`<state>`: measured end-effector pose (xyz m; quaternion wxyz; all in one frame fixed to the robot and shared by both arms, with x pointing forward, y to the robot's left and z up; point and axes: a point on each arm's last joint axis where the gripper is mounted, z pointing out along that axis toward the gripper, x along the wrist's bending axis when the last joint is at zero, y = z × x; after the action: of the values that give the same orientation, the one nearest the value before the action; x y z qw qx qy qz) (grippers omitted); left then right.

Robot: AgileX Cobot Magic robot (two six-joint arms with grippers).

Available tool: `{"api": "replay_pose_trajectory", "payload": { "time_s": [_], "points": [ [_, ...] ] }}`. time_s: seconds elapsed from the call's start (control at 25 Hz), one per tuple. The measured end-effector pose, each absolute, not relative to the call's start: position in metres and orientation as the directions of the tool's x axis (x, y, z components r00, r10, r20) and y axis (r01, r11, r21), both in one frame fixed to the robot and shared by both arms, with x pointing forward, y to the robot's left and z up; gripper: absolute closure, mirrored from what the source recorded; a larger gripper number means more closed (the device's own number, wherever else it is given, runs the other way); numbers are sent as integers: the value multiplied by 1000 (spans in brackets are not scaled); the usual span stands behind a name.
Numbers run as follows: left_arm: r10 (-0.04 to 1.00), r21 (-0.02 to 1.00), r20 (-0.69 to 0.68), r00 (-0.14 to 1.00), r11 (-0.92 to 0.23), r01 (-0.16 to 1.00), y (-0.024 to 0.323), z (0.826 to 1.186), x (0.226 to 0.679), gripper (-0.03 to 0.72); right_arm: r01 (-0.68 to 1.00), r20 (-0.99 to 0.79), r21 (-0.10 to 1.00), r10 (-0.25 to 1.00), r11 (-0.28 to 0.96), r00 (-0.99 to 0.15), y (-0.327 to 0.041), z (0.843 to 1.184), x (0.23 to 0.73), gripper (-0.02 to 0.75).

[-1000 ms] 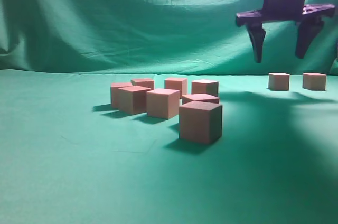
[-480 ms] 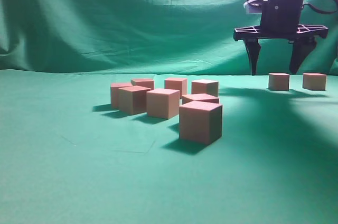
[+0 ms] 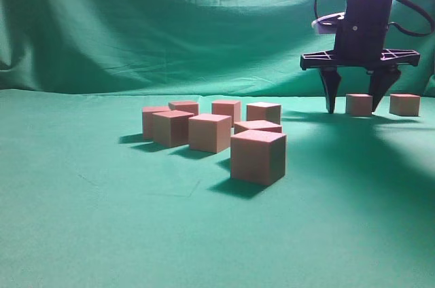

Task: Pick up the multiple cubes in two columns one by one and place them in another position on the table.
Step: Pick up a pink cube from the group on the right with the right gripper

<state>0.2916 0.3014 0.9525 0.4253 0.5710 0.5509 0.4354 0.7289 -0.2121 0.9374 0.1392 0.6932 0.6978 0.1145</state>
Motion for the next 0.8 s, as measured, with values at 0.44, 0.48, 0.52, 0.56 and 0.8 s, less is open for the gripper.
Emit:
{"api": "replay_pose_trajectory", "payload": {
  "time_s": [0.44,0.48,0.52,0.56,0.8],
  "points": [
    [999,965,29,14,-31,259,301,953,292,688,928,-34,372,999,-1,15,-213,977,728,488],
    [999,965,29,14,-31,259,301,953,292,688,921,-29,390,999,-4,17,-213,992,727,488],
    [999,965,29,14,-31,259,301,953,292,688,910,-22,415,1000,-2,12,-214,1013,723,488],
    [999,965,29,14,-31,259,301,953,292,688,899,-7,438,1000,-4,9,-214,1034,717,488],
    [999,965,29,14,-31,259,301,953,292,688,864,143,503,985,14,-99,-208,1139,661,488]
  ]
}}
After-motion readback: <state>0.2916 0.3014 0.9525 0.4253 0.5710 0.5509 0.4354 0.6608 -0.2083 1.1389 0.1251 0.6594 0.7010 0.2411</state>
